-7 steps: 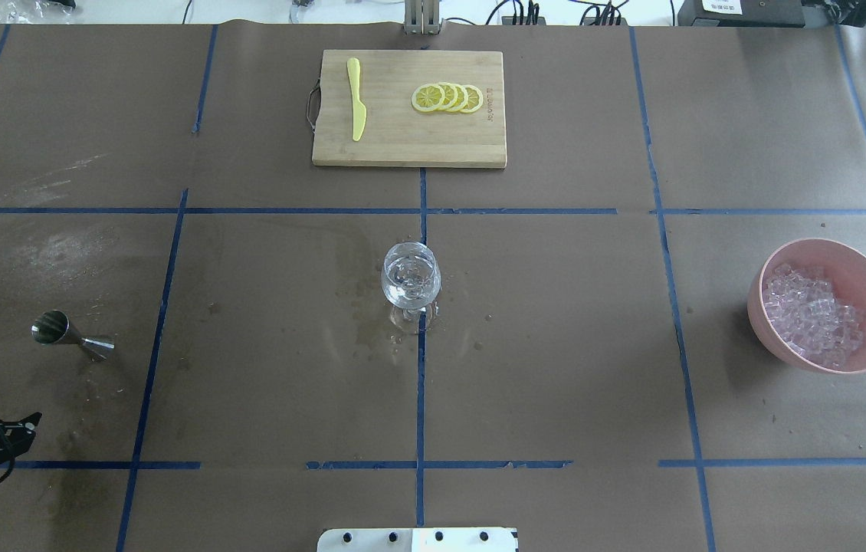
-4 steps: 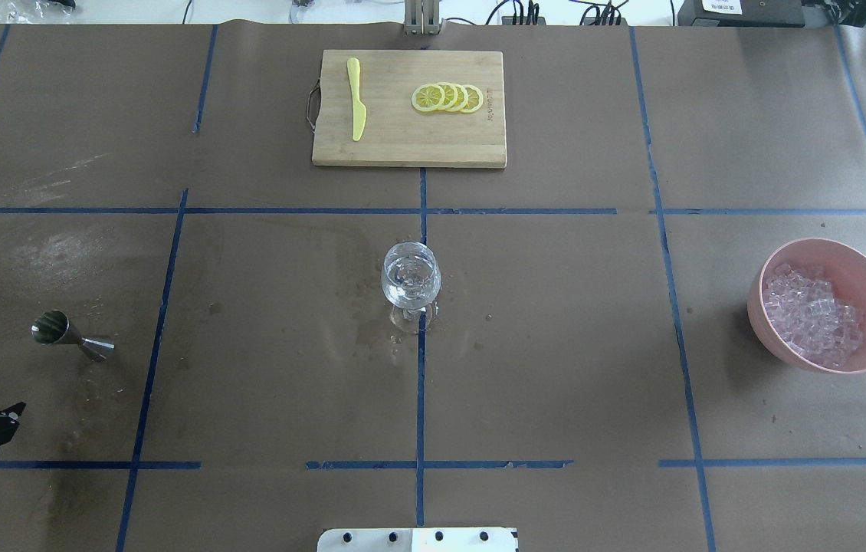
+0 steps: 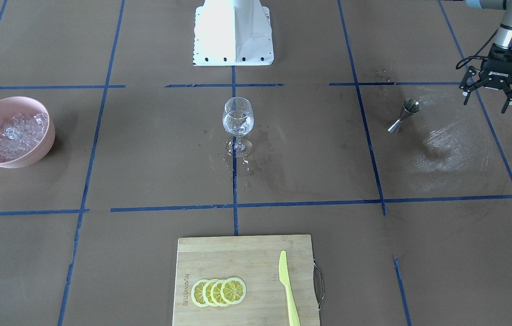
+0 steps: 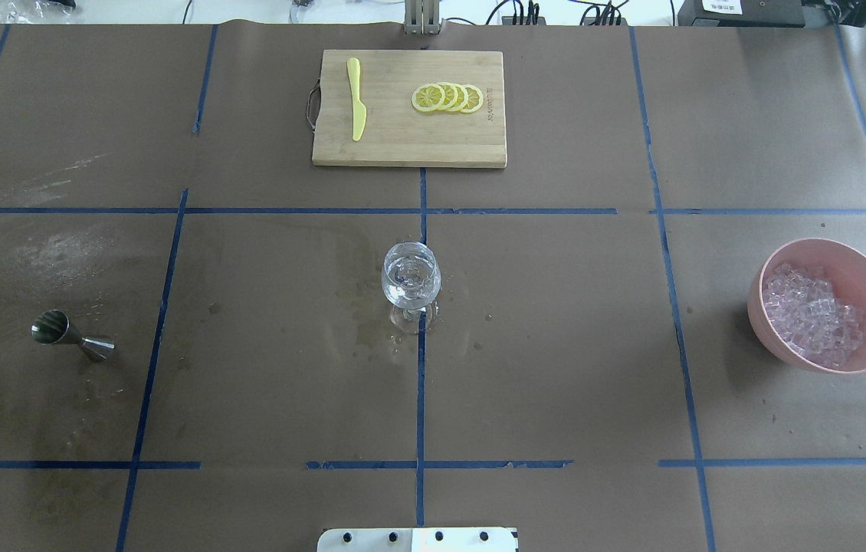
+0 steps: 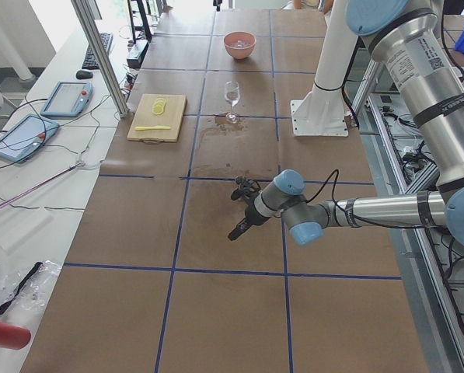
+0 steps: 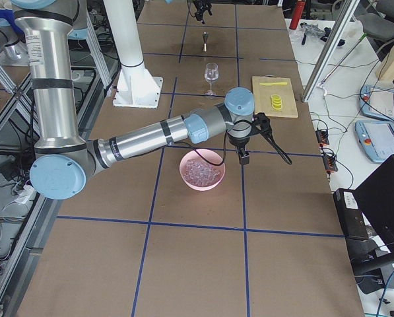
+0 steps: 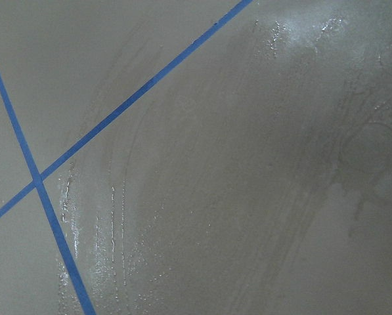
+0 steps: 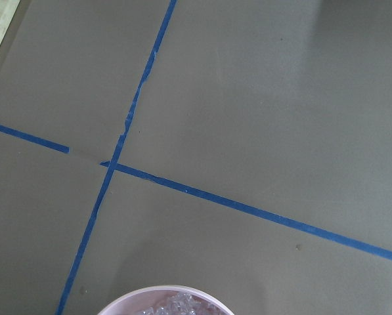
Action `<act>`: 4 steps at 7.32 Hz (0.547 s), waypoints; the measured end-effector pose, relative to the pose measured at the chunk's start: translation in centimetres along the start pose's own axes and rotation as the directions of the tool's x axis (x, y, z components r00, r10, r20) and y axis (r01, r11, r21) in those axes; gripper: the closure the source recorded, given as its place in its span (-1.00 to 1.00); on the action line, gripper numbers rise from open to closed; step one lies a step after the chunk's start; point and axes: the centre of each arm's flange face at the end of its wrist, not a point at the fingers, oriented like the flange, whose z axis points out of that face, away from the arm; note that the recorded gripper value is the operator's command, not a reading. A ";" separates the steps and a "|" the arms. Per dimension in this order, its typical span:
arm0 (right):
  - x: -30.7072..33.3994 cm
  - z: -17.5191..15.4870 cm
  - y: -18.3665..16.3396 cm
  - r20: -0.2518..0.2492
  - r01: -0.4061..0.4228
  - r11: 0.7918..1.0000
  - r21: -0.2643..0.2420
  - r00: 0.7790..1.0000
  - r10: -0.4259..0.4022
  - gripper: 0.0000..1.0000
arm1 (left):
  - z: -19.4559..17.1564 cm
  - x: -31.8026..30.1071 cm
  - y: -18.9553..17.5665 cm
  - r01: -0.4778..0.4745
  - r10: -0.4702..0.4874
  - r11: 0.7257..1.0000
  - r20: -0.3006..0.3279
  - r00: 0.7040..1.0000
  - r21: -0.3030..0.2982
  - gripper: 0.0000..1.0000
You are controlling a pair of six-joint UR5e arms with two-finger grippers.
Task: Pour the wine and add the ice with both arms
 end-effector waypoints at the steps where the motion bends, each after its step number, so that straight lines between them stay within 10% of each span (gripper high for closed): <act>1: -1.0 0.3 0.0 -0.013 -0.025 1.000 -0.002 1.000 0.025 -1.00 | 0.0 -2.9 -1.3 0.049 -0.050 0.999 -0.042 0.998 -0.023 -0.99; 4: -5.6 2.7 3.1 -0.032 -0.136 0.990 -0.049 0.990 0.134 -1.00 | -1.3 -8.0 -5.7 0.243 -0.265 0.962 -0.212 0.941 -0.124 -0.99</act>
